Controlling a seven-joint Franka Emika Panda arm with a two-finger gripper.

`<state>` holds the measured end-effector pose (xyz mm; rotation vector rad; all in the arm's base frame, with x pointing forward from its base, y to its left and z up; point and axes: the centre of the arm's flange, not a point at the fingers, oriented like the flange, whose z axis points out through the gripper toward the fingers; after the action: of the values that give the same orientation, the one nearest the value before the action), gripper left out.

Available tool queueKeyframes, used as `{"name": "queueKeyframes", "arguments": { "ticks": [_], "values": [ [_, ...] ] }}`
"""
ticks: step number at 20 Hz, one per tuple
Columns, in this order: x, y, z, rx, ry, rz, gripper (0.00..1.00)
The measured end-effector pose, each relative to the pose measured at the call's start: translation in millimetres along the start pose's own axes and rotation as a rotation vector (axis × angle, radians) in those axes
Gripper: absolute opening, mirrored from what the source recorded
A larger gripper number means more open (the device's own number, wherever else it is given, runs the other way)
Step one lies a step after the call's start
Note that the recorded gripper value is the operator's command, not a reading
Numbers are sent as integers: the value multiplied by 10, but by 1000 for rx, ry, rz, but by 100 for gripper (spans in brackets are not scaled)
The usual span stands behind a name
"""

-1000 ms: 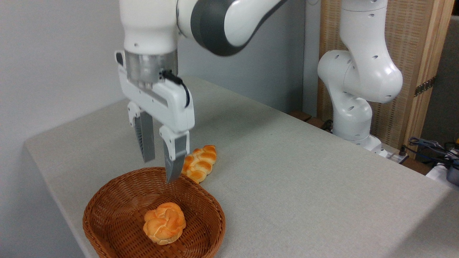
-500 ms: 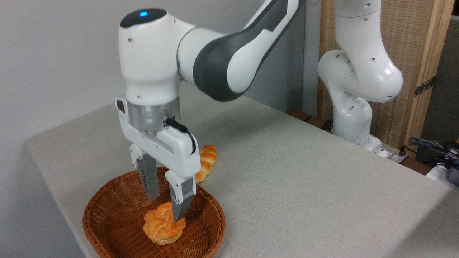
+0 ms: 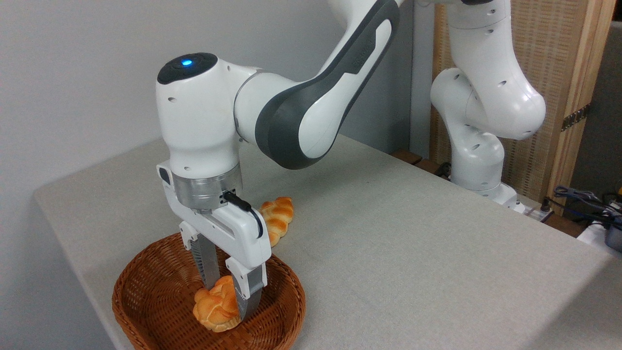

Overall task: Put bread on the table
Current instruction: 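Lower the gripper into the basket and close it on the round roll, then lift the round roll out of the basket and carry it beside the braided roll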

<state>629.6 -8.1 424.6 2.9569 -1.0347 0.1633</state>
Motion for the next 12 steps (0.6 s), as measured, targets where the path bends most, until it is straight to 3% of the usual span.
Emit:
{"name": "queueKeyframes", "arguments": {
  "ticks": [2,3,4,12],
  "values": [
    [11,9,19,-1,-1,2,72],
    [20,11,27,1,1,4,54],
    [29,15,34,3,3,7,45],
    [54,36,37,4,6,45,43]
  ]
}}
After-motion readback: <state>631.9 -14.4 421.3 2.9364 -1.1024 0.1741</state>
